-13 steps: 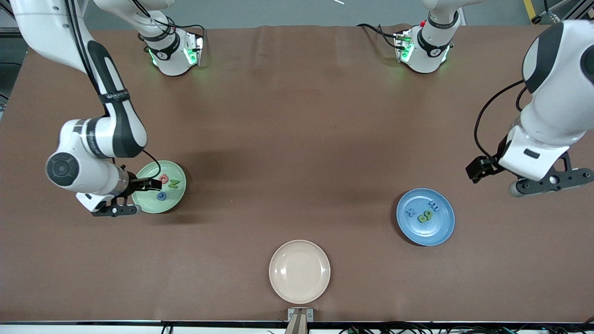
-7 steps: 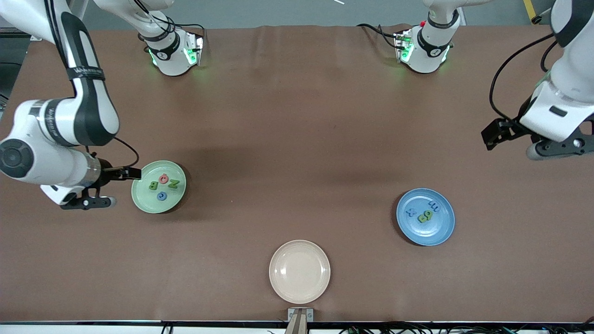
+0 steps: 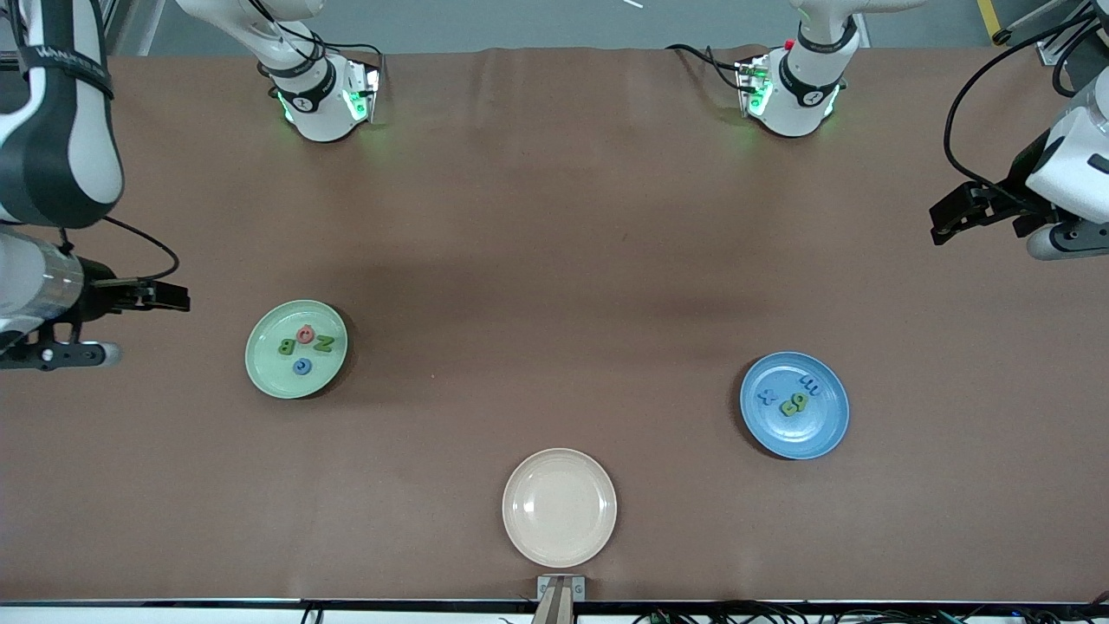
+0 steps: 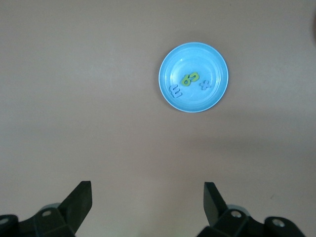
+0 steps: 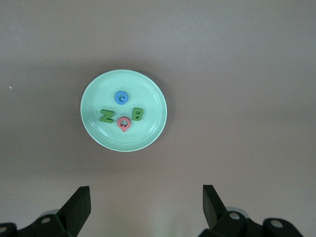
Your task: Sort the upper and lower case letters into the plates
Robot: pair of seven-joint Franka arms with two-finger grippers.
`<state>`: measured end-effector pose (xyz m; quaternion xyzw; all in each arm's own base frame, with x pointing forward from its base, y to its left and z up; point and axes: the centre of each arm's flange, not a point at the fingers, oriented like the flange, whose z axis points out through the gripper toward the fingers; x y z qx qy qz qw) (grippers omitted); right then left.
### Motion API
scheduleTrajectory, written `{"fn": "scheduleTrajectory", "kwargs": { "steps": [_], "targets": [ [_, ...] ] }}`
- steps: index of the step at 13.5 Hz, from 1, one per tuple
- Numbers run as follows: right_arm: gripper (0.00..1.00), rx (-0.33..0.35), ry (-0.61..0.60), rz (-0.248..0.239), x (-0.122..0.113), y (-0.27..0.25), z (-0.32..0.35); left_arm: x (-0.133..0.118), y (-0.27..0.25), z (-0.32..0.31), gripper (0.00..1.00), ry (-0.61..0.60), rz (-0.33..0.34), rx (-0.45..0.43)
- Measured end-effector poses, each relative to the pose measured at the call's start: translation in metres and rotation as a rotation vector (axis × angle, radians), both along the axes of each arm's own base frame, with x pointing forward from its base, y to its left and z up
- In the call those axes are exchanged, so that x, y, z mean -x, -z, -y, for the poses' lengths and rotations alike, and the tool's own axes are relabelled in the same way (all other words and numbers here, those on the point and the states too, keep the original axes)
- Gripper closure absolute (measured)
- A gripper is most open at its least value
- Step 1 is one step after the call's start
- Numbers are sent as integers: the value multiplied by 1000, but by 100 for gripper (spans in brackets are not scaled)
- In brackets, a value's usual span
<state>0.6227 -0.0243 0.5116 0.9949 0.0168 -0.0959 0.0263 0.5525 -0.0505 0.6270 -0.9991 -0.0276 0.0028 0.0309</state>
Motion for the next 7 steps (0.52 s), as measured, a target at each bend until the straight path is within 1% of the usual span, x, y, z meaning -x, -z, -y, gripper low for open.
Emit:
{"fn": "scheduleTrajectory", "kwargs": {
  "steps": [2, 4, 7],
  "targets": [
    [0, 0, -4, 16, 0, -26, -4, 6, 3, 7, 0, 9, -8, 14],
    [0, -1, -9, 38, -1, -39, -7, 14, 6, 13, 0, 19, -6, 18],
    [0, -4, -20, 37, -2, -41, -13, 23, 3, 20, 0, 28, -1, 35]
  ]
}}
